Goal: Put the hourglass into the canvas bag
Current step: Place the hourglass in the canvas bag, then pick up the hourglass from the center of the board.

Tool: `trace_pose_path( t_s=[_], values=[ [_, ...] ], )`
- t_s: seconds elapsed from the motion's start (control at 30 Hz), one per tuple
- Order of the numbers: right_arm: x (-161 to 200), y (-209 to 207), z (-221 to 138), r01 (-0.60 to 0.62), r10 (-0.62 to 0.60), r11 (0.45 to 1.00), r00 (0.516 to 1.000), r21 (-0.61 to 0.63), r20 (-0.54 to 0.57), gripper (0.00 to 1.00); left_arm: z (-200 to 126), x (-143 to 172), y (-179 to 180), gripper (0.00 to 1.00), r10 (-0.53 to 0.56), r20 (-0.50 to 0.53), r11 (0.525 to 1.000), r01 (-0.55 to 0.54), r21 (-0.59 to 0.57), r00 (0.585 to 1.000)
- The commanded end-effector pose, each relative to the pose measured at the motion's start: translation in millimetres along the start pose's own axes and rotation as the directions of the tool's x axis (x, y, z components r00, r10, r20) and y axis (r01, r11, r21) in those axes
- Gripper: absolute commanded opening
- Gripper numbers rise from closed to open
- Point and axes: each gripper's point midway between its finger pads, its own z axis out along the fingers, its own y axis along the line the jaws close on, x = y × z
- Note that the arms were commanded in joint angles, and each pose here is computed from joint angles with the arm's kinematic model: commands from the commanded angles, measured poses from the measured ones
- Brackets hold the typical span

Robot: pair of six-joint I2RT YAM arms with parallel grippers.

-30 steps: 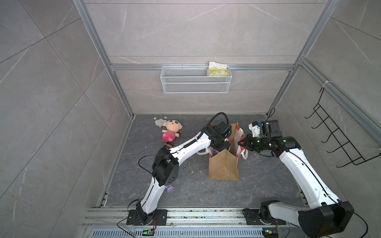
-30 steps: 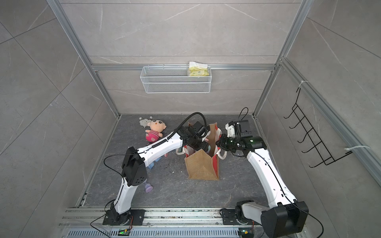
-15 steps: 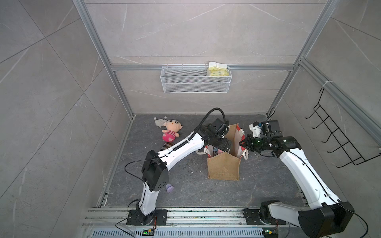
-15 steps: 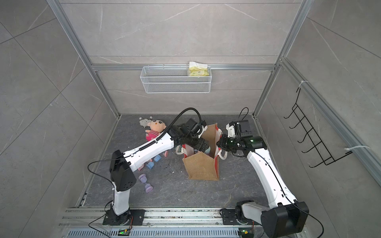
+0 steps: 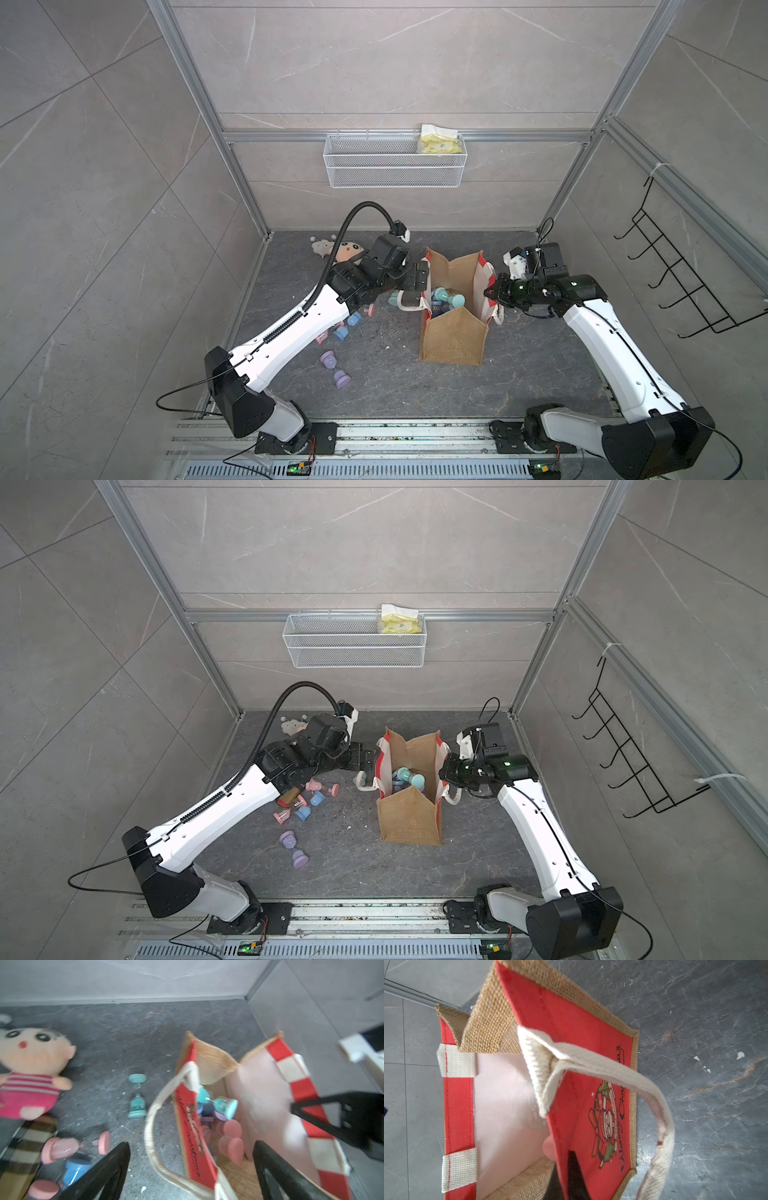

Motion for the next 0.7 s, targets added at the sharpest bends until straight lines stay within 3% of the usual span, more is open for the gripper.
trace_pose_path(
  t_s=[0.0,0.13,0.4,0.67],
  values=[
    [-7,8,-12,0.046,-0.046,0.999,0.998,0.009,0.042,0.00,12,12,48,0.94,-0.095,-0.025,0.975,0.089,-0.202,0.995],
    [-8,6,-12,0.050,-0.051,0.999,0.998,0.023,0.045,0.00,45,23,73,0.90,-0.172,-0.072,0.955,0.148,-0.255,0.982],
    [-7,12,-9,0.059,-0.059,0.998,0.998,-0.011,0.032,0.00,123,59,87,0.80,-0.184,-0.223,0.952,0.117,-0.283,0.957],
    [-10,10,-8,0.055,-0.055,0.998,0.998,-0.003,0.037,0.00,175,84,101,0.69,-0.191,-0.294,0.942,0.090,-0.323,0.937]
  ],
)
